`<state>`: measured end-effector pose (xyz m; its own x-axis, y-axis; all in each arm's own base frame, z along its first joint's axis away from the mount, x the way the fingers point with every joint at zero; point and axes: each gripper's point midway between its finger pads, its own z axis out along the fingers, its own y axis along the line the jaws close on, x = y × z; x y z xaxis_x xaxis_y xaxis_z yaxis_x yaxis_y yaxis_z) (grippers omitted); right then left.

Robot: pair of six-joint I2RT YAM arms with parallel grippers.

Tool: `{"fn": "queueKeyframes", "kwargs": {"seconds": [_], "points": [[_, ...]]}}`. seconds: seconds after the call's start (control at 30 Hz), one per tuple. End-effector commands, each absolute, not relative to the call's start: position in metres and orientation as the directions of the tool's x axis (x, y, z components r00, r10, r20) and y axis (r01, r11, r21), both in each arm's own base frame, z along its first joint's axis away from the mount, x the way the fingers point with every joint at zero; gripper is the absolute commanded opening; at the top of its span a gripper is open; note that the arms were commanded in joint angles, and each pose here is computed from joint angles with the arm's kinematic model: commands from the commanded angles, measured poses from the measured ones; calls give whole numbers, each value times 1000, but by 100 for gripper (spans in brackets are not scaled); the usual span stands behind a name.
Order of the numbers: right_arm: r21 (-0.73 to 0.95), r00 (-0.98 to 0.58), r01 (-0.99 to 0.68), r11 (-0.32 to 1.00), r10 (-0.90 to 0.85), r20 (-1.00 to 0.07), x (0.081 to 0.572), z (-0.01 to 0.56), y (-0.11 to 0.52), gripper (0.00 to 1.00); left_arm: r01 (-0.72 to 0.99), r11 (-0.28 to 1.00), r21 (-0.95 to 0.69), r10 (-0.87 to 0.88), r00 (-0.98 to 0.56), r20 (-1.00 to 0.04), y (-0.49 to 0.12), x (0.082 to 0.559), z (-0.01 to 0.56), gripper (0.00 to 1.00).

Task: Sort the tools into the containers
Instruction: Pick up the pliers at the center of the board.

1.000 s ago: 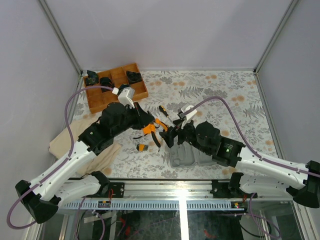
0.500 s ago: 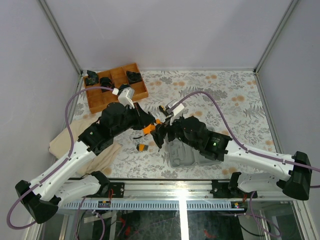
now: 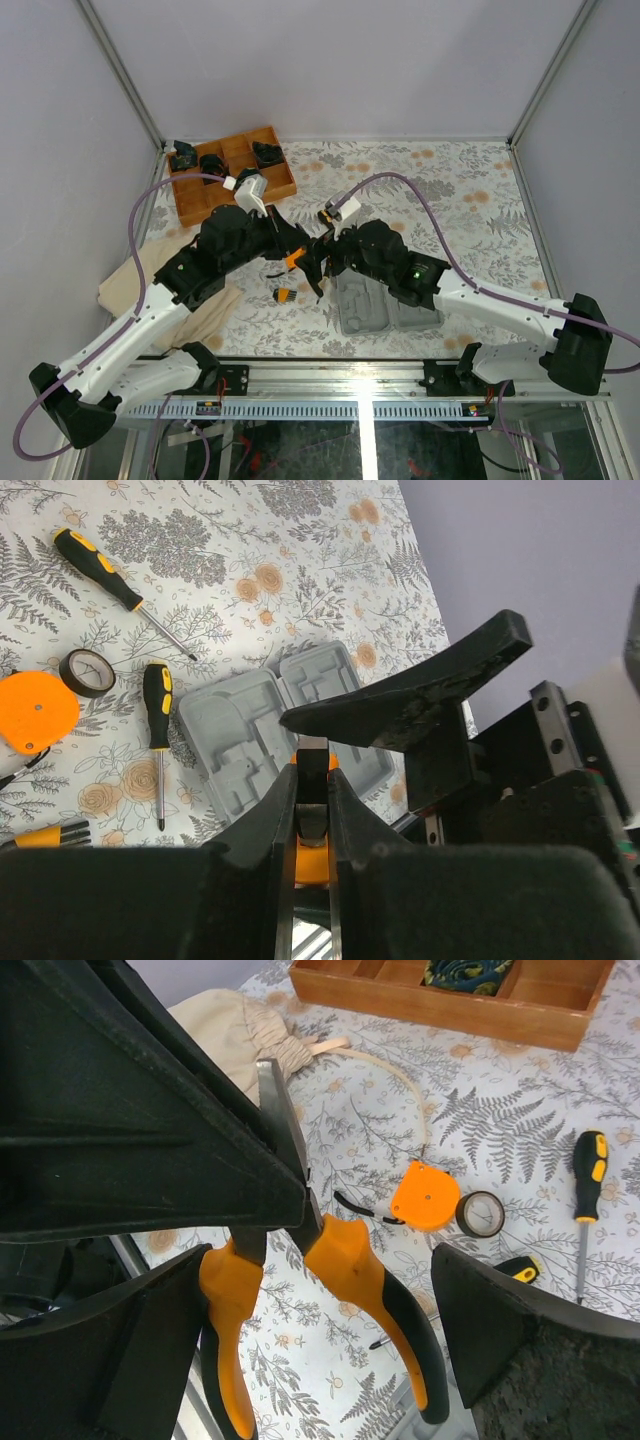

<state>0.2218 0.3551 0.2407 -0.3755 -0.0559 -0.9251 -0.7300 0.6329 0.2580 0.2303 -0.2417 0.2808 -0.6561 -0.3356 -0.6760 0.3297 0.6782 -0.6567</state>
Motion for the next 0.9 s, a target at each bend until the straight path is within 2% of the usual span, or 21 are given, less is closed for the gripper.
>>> {"fn": "queueKeyframes", "kwargs": {"seconds": [0.0, 0.1, 0.23, 0.87], "points": [[298, -362, -741, 602, 16, -932, 228, 265, 369, 94, 375, 619, -691, -380, -626, -681, -246, 230, 310, 0], [306, -375, -720, 623, 21, -927, 232, 259, 369, 92, 378, 616, -691, -384, -621, -683, -246, 229, 312, 0], [316, -386, -711, 628, 27, -922, 234, 255, 370, 84, 373, 618, -692, -387, -622, -681, -246, 230, 311, 0], [362, -404, -680, 638, 86, -911, 234, 260, 365, 18, 412, 617, -670, -355, -614, -705, -246, 226, 311, 0]]}}
